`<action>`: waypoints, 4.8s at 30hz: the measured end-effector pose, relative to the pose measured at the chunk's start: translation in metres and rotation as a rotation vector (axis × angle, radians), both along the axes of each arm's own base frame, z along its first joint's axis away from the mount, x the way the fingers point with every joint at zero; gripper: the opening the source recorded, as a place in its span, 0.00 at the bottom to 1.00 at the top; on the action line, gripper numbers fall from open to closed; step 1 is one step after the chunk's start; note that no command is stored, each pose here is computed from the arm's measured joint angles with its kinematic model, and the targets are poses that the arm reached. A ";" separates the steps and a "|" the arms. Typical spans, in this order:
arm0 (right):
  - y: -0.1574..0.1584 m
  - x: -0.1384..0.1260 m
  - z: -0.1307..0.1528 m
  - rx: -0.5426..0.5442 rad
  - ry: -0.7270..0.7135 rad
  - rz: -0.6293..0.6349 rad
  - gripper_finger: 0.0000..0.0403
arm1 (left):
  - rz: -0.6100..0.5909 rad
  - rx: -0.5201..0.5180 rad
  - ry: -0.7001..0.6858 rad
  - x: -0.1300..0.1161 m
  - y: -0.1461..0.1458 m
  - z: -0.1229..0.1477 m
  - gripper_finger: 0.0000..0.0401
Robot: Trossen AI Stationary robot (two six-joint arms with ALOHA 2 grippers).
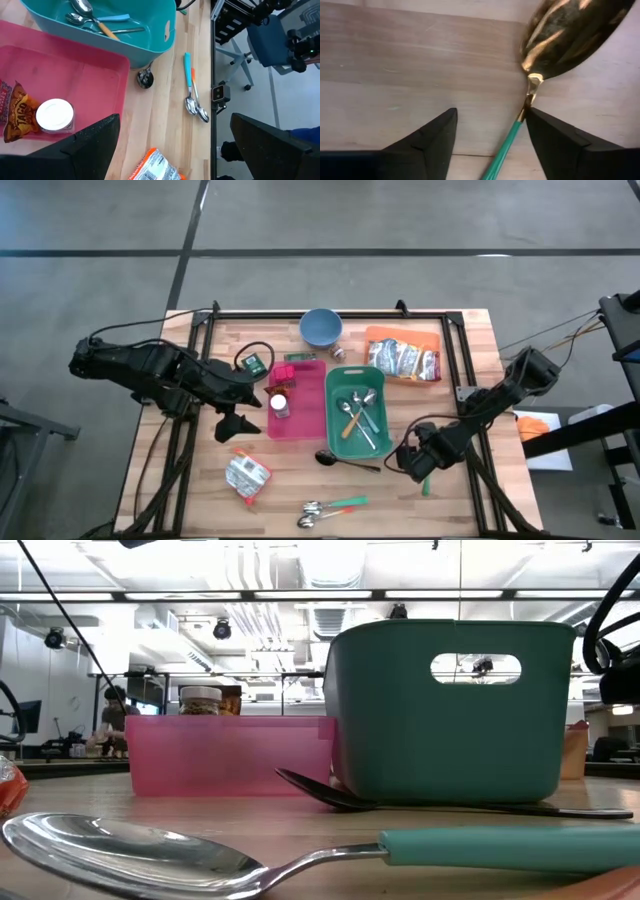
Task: Pick & Place Food Item
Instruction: Put the green spoon into the green bin
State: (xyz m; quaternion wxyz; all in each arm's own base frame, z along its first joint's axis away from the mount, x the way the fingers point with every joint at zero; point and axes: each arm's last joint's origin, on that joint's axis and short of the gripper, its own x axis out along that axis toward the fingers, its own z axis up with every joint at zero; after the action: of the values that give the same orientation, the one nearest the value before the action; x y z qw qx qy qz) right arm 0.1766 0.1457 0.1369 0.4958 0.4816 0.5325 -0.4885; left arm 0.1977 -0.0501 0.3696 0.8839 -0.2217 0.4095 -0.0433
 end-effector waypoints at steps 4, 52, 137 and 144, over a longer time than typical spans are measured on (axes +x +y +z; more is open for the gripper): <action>-0.001 -0.001 -0.003 0.005 -0.011 0.001 0.45 | 0.002 -0.002 0.001 0.000 0.000 0.000 0.95; 0.013 0.025 0.115 -0.210 -0.032 0.087 0.03 | -0.009 0.008 -0.008 0.000 0.000 0.000 0.95; -0.095 0.176 0.041 -0.135 -0.176 0.144 0.03 | 0.028 0.012 -0.010 0.001 0.001 0.000 0.95; -0.094 0.179 0.032 -0.125 -0.149 0.198 0.03 | 0.028 0.012 -0.009 0.001 0.001 0.000 0.95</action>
State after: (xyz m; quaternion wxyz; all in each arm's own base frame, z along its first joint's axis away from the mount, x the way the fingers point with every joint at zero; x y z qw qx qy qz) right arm 0.3554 0.0512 0.1685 0.6088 0.4299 0.5077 -0.4322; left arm 0.1986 -0.0494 0.3695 0.8875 -0.2219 0.4028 -0.0294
